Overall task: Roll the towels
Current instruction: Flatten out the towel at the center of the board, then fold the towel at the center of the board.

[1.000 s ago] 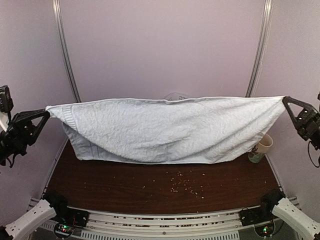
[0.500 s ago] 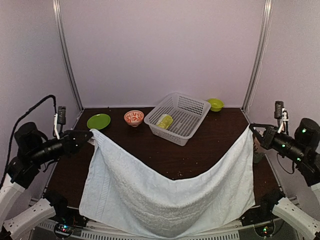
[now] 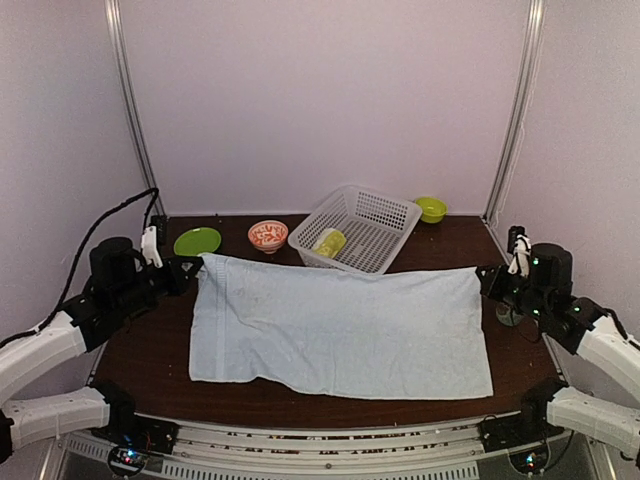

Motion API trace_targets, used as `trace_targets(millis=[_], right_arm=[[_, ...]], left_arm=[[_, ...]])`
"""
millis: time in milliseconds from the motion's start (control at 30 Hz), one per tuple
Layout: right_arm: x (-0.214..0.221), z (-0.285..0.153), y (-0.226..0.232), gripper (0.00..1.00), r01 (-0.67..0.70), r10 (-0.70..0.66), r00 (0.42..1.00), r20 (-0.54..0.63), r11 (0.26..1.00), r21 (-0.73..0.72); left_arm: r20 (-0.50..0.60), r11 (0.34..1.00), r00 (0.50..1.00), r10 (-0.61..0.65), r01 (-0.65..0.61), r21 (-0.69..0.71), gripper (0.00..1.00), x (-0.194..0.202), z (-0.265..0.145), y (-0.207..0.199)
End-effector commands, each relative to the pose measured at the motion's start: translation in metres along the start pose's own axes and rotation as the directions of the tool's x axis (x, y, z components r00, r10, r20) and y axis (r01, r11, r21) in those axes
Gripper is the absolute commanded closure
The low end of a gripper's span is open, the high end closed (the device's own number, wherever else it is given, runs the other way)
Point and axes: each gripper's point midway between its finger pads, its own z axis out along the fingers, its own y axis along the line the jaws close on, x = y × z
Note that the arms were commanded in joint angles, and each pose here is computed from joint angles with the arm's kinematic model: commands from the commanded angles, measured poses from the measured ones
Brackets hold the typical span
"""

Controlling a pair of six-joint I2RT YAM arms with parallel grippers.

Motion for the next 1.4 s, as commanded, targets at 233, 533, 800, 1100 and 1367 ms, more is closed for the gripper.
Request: trace_targets(millis=[233,533,800,1100,1367], right_arm=[[-0.027,0.019,0.002,1.0,-0.004,0.001,0.998,0.069,0.999,0.034],[-0.015,0.003,-0.006,1.0,-0.014,0.012,0.998,0.058,0.999,0.044],[0.012,-0.007,-0.02,1.0,-0.083,0.081,0.996,0.04,0.996,0.041],[0.034,-0.028,-0.02,1.0,-0.137,0.137,0.991,0.001,0.99,-0.012],[0.054,-0.038,-0.027,1.0,-0.199,0.199,0.98,-0.02,0.98,-0.027]], left_arm=[[0.049,0.996,0.995,0.089,-0.088,-0.023,1.0,-0.009,0.017,0.007],[0.08,0.994,0.992,0.102,-0.099,-0.034,1.0,0.005,-0.014,0.014],[0.138,0.998,0.99,0.024,-0.016,-0.062,1.0,0.026,-0.04,0.032],[0.08,0.996,0.995,-0.065,0.07,-0.063,1.0,0.055,-0.053,0.041],[0.01,0.989,0.992,-0.129,0.13,-0.077,1.0,0.082,-0.055,0.049]])
